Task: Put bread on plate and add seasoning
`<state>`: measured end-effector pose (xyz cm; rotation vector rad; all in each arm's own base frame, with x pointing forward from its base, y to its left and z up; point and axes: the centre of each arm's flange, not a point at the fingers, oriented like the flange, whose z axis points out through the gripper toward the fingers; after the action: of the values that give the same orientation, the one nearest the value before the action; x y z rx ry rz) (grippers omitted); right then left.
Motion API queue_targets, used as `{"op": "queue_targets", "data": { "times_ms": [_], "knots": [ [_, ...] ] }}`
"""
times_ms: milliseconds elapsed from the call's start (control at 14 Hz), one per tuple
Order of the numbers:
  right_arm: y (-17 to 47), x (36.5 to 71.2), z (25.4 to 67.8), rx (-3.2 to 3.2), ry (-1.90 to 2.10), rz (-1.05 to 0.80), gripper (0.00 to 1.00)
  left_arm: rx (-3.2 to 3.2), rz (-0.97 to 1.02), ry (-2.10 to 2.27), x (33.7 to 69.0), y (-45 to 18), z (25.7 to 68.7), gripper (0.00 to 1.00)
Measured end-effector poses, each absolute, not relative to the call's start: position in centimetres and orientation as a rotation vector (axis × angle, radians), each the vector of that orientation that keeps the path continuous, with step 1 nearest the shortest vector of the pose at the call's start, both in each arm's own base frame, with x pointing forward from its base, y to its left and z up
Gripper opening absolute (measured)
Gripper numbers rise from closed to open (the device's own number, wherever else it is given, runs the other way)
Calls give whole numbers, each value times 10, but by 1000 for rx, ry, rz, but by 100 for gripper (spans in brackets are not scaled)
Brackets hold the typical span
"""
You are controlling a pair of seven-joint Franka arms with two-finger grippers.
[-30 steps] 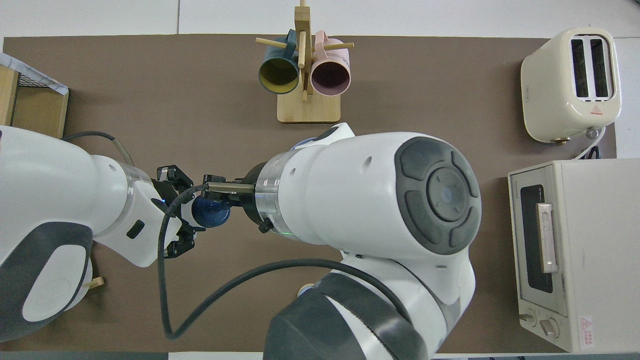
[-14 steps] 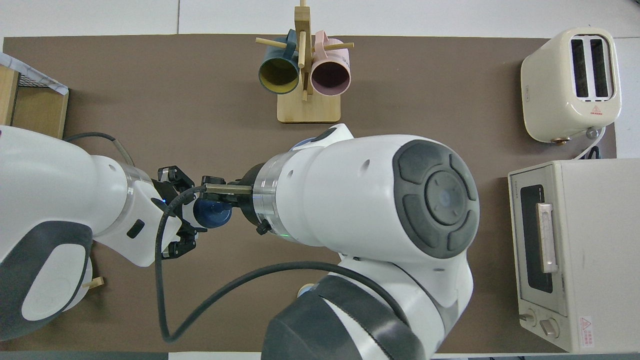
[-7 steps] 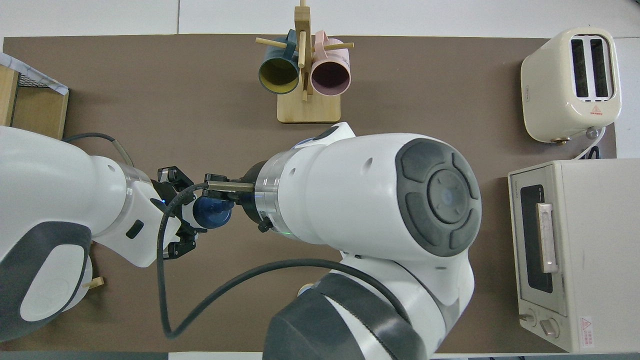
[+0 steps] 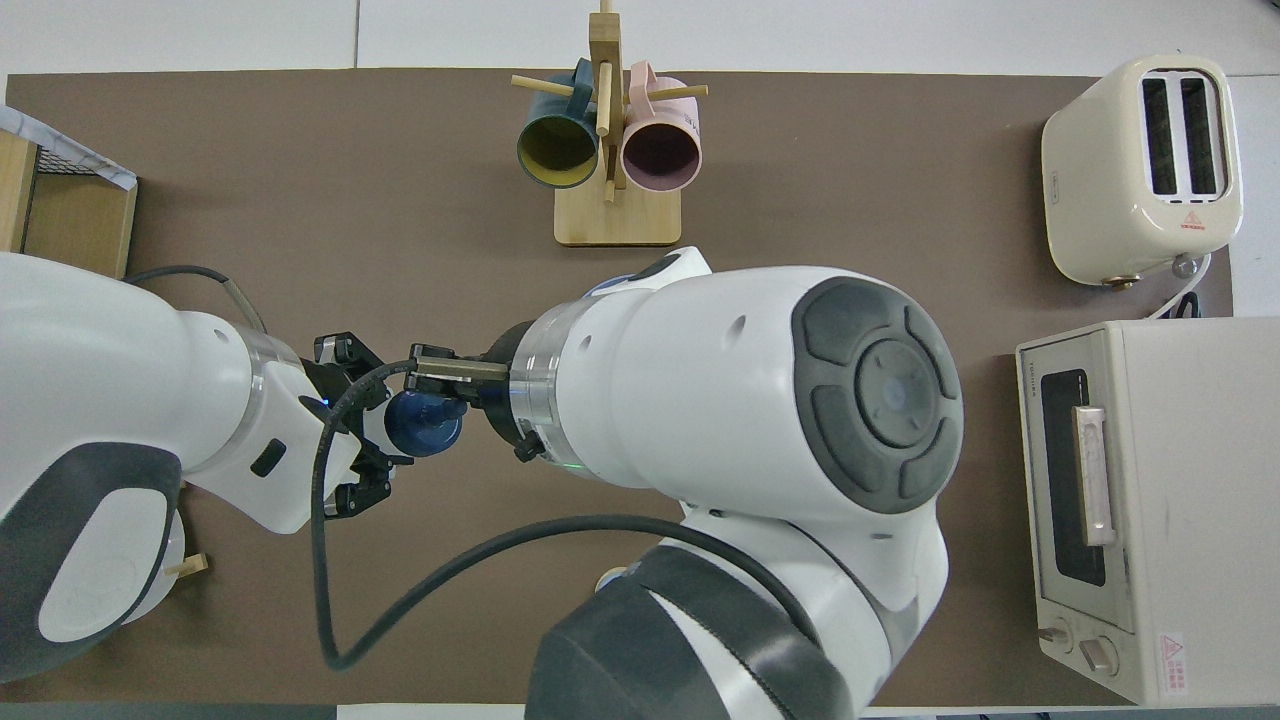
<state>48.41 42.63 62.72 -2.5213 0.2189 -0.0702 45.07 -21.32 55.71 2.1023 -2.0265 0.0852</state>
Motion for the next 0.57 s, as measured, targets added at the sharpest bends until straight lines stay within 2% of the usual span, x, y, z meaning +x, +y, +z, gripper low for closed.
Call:
{"op": "queue_targets", "data": {
  "times_ms": [570],
  "knots": [
    [412,498,629,-2457,293,-29,1,2106,85,-2022,451,-212,557,40]
  ]
}}
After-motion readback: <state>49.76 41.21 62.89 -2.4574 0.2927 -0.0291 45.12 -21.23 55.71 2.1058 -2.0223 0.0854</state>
